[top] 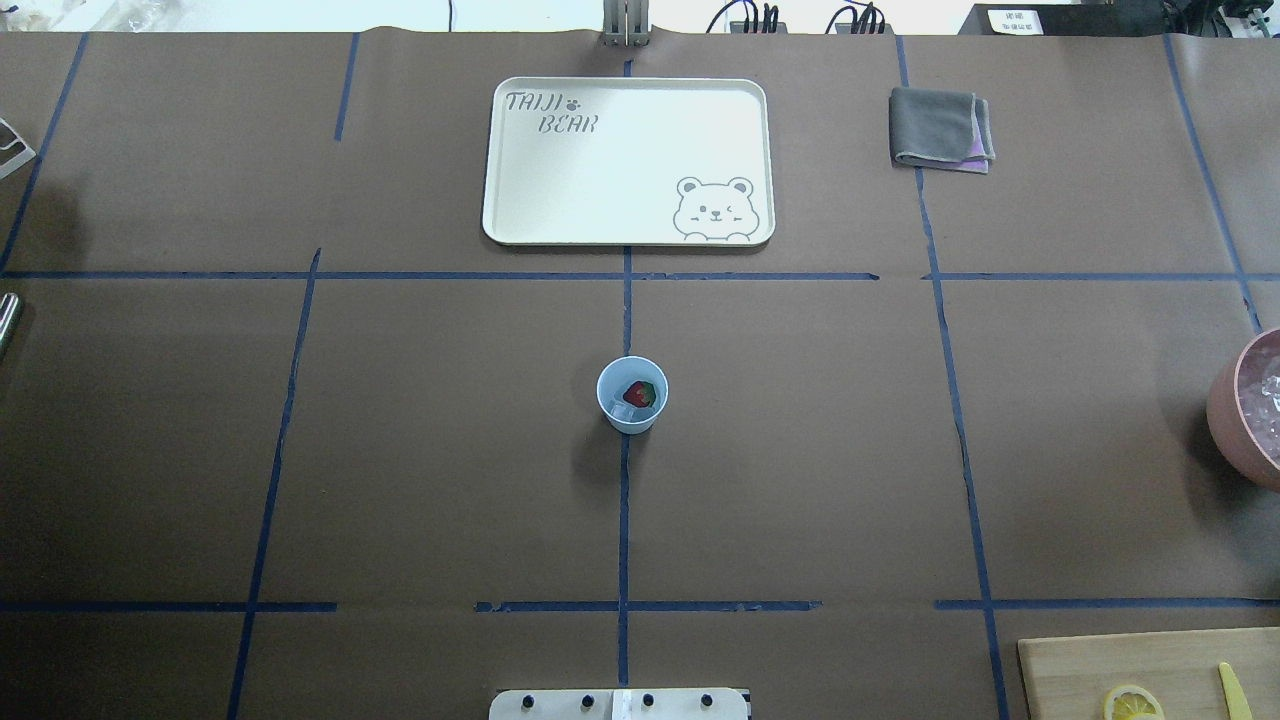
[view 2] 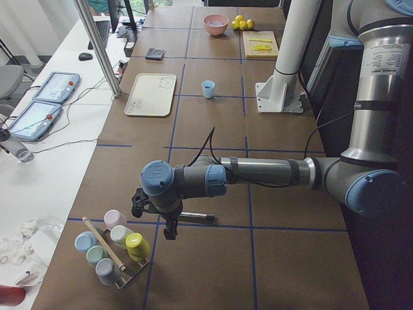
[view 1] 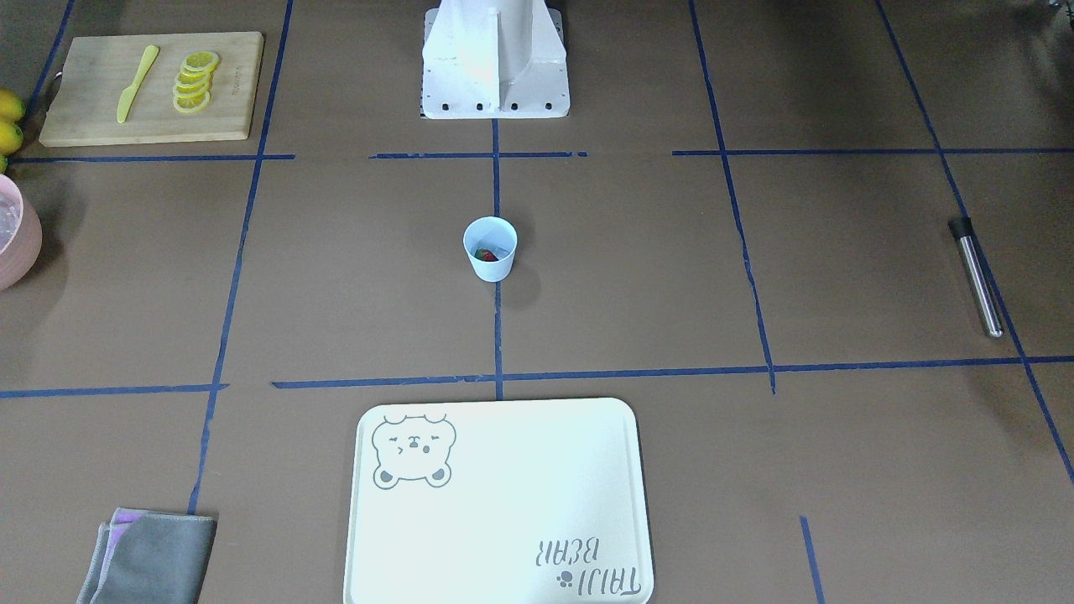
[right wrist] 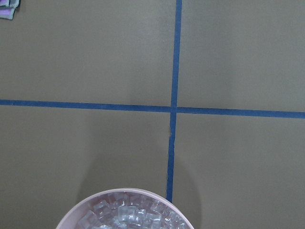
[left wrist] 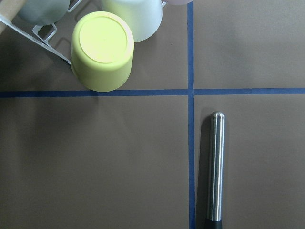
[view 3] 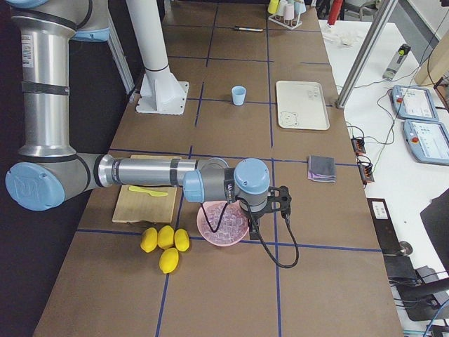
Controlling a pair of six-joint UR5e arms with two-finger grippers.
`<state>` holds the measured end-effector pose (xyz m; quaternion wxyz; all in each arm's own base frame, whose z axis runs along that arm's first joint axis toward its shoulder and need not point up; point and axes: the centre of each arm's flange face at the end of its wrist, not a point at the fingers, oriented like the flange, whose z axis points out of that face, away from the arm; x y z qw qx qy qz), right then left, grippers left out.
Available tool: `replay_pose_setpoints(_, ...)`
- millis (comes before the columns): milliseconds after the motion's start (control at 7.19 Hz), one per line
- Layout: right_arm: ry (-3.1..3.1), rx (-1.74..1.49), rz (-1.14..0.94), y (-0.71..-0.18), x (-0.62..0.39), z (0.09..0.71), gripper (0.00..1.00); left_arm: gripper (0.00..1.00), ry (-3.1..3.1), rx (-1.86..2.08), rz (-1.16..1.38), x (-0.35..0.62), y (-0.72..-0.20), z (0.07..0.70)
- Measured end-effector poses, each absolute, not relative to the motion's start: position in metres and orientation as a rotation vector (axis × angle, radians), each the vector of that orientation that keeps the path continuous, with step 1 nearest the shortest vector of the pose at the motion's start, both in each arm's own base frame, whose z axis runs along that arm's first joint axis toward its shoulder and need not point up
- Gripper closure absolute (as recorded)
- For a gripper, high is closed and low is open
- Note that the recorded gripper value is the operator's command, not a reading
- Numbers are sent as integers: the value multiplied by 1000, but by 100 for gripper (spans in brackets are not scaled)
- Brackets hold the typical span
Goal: Mash ice and strawberries in cup
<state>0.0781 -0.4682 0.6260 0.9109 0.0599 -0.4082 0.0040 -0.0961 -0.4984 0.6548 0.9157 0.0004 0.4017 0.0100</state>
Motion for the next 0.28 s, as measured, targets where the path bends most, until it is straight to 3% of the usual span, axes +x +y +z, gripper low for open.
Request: replay_pose_setpoints(278,-841,120,10,-467,78,628,0,0,827,0,20,-96,-498,656)
